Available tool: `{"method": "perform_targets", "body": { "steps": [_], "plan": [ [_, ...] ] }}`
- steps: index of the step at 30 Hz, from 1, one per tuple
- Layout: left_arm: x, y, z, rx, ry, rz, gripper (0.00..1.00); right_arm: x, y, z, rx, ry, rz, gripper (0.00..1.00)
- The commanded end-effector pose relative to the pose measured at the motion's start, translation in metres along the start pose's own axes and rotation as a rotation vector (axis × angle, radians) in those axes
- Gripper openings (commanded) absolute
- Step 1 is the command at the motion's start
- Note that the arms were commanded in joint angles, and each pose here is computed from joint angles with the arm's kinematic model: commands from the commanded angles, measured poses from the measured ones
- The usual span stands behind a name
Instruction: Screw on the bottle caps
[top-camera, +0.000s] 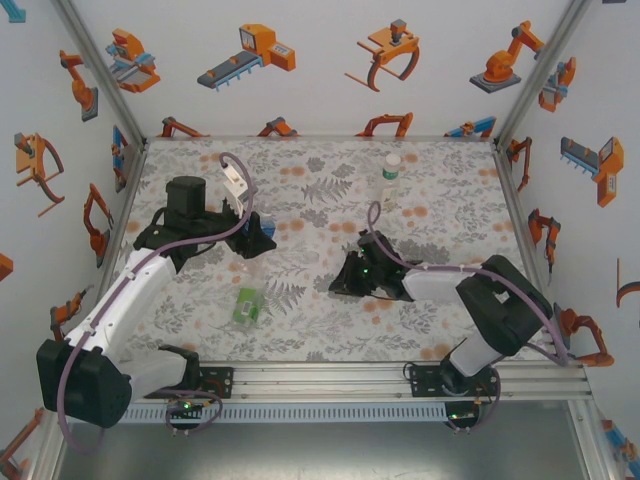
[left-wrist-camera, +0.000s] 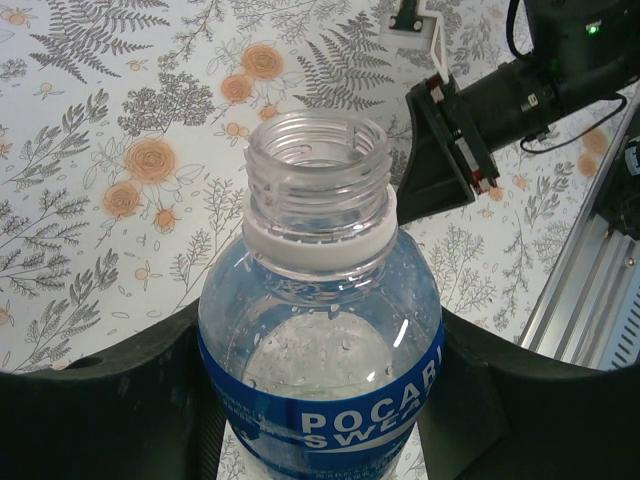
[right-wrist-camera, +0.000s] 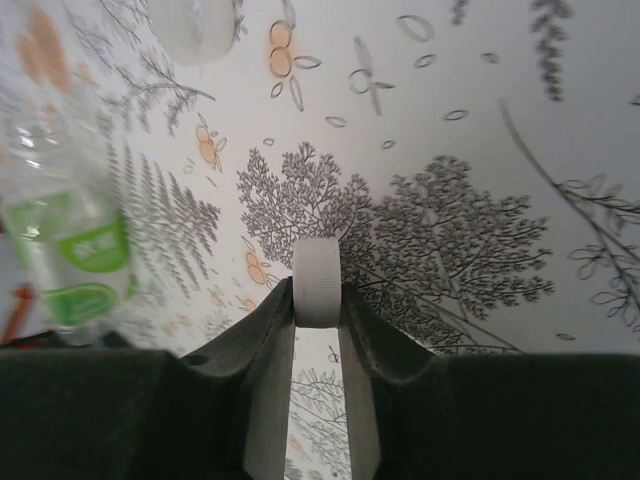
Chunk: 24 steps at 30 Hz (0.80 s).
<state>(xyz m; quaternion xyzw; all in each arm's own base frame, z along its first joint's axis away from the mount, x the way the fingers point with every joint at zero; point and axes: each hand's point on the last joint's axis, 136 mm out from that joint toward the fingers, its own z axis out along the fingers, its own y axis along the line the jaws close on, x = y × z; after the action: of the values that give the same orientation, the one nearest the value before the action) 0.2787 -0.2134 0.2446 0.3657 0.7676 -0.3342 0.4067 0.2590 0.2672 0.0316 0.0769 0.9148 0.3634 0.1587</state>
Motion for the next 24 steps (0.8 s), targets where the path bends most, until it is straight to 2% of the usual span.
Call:
{"method": "perform_targets", "body": {
  "steps": [1, 5, 10, 14, 18, 24],
  "plan": [
    [-0.006, -0.004, -0.001, 0.013, -0.005, 0.017, 0.04, 0.015, -0.029, -0.003, -0.031, 0.033, 0.22, 0.3],
    [-0.006, -0.005, -0.001, 0.013, -0.004, 0.018, 0.04, 0.028, -0.061, -0.013, 0.077, 0.037, 0.269, 0.34],
    [-0.006, -0.005, -0.001, 0.014, -0.003, 0.018, 0.04, 0.024, -0.074, -0.037, 0.25, 0.025, 0.177, 0.36],
    [-0.006, -0.004, 0.0, 0.013, -0.002, 0.017, 0.04, 0.0, -0.055, -0.06, 0.348, -0.013, 0.006, 0.37],
    [-0.007, -0.005, -0.001, 0.015, -0.004, 0.018, 0.04, -0.021, -0.02, -0.069, 0.439, -0.05, -0.236, 0.37],
    [-0.006, -0.005, -0.002, 0.009, -0.003, 0.024, 0.04, -0.028, 0.018, -0.045, 0.496, -0.007, -0.406, 0.42]
  ]
}}
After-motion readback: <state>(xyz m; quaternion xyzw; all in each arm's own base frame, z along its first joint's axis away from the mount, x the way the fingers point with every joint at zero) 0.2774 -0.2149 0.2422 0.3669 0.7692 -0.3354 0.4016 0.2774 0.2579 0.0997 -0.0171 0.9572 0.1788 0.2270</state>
